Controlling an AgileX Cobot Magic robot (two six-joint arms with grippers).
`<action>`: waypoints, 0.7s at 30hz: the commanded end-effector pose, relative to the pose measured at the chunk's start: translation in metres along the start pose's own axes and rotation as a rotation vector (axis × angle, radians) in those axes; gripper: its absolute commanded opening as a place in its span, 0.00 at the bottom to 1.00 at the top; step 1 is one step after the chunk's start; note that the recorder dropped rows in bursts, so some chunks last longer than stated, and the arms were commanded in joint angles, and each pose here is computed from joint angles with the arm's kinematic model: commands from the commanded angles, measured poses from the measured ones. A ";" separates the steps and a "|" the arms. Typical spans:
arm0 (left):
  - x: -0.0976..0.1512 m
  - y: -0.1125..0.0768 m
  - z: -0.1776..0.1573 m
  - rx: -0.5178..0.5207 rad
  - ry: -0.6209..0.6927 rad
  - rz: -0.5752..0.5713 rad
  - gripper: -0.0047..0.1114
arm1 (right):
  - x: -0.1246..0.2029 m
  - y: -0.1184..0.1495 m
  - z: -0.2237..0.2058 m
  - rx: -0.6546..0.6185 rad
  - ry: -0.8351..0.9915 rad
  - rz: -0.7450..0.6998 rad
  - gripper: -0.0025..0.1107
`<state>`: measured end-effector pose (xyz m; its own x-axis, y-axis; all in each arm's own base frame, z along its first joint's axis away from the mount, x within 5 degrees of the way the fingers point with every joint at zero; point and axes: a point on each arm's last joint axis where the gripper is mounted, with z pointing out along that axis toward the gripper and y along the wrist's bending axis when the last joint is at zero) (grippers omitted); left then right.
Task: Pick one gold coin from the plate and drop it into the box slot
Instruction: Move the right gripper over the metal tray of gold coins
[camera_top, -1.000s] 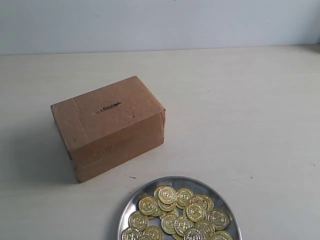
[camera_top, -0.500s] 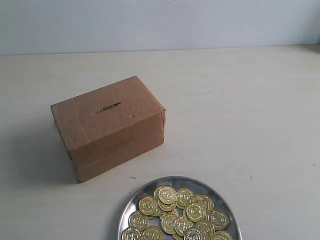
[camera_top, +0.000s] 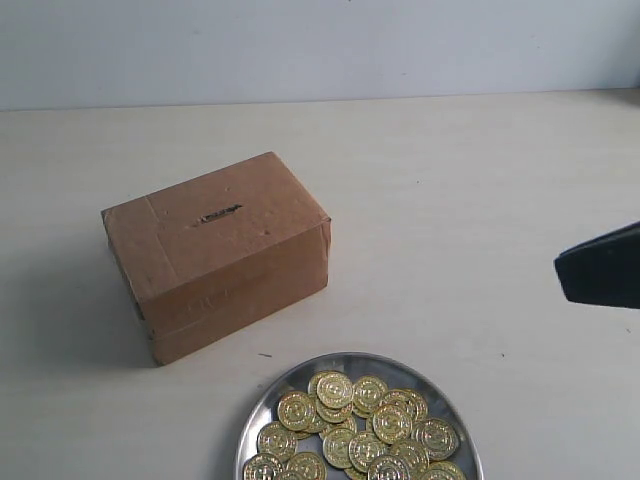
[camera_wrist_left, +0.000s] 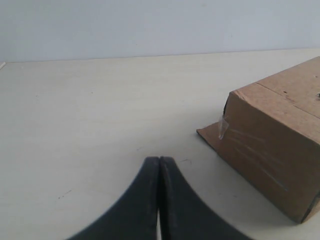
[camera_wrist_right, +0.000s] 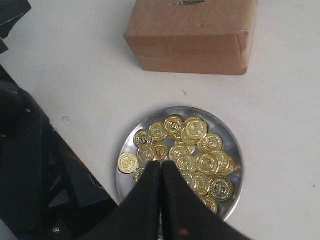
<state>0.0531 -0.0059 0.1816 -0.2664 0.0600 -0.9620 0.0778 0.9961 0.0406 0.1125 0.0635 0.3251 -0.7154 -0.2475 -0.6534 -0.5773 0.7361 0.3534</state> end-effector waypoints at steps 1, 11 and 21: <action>0.000 0.000 0.000 0.002 -0.011 -0.010 0.04 | -0.013 -0.015 0.014 0.015 -0.006 0.016 0.02; 0.000 0.000 0.000 0.002 -0.011 -0.010 0.04 | -0.021 -0.023 0.061 0.046 0.140 -0.060 0.02; 0.000 0.000 0.000 0.002 -0.011 -0.010 0.04 | -0.019 -0.017 0.108 0.153 0.256 -0.171 0.02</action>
<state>0.0531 -0.0059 0.1816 -0.2664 0.0600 -0.9620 0.0778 0.9961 0.0406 0.1728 0.1164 0.2640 -0.7158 -0.4920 -0.4956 -0.6362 0.7521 0.1720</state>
